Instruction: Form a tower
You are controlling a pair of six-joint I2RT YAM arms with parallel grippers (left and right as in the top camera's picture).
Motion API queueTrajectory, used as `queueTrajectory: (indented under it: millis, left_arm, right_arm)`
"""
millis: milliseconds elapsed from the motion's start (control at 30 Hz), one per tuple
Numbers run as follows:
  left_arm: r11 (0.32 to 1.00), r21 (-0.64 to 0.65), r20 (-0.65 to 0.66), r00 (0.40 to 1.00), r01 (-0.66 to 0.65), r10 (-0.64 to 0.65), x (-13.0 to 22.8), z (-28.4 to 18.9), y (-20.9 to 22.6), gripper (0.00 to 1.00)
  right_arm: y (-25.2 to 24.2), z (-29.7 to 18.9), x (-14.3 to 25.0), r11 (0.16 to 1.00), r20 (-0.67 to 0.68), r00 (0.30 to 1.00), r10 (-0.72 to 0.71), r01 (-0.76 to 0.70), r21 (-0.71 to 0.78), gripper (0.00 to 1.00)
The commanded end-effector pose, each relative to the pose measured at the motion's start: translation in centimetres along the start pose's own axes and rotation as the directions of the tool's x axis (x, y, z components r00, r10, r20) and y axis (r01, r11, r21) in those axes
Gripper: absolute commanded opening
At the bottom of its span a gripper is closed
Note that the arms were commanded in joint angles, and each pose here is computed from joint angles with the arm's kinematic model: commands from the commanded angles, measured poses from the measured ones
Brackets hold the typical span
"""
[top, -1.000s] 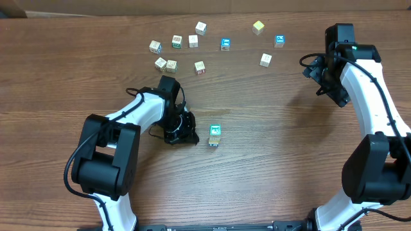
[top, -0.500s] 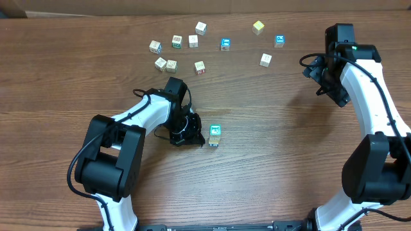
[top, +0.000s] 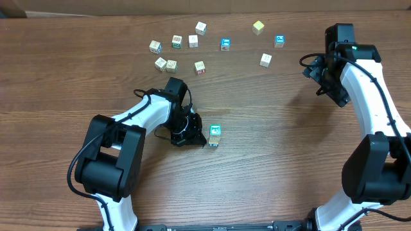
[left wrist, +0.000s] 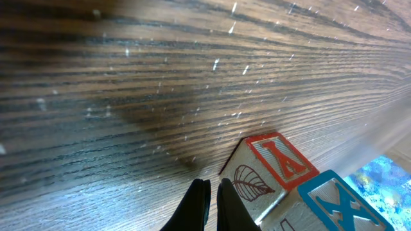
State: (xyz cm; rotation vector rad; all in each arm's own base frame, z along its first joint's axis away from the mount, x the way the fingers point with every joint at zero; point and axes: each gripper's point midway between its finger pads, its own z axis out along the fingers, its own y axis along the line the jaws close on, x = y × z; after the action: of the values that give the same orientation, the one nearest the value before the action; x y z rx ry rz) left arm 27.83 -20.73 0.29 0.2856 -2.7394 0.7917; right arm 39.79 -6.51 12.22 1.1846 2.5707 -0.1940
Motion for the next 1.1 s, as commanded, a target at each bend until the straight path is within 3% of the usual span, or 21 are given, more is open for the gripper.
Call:
queueTrajectory:
  millis: [0, 333, 1067]
  left_arm:
    - [1.0, 0.0, -0.002, 1.0, 0.006, -0.006, 0.6, 0.0, -0.1, 0.04]
    - [0.999, -0.011, 0.004, 0.999, 0.053, -0.053, 0.9, 1.1, 1.4, 0.04]
    - [0.997, 0.059, -0.039, 0.998, 0.051, -0.049, 1.6, 1.2, 0.1, 0.04]
  right_arm:
    - [-0.2, 0.0, -0.1, 1.0, 0.011, 1.0, -0.003, 0.003, 0.01, 1.0]
    - [-0.2, 0.0, -0.1, 1.0, 0.011, 1.0, -0.003, 0.003, 0.01, 1.0]
    - [-0.2, 0.0, -0.1, 1.0, 0.011, 1.0, -0.003, 0.003, 0.01, 1.0]
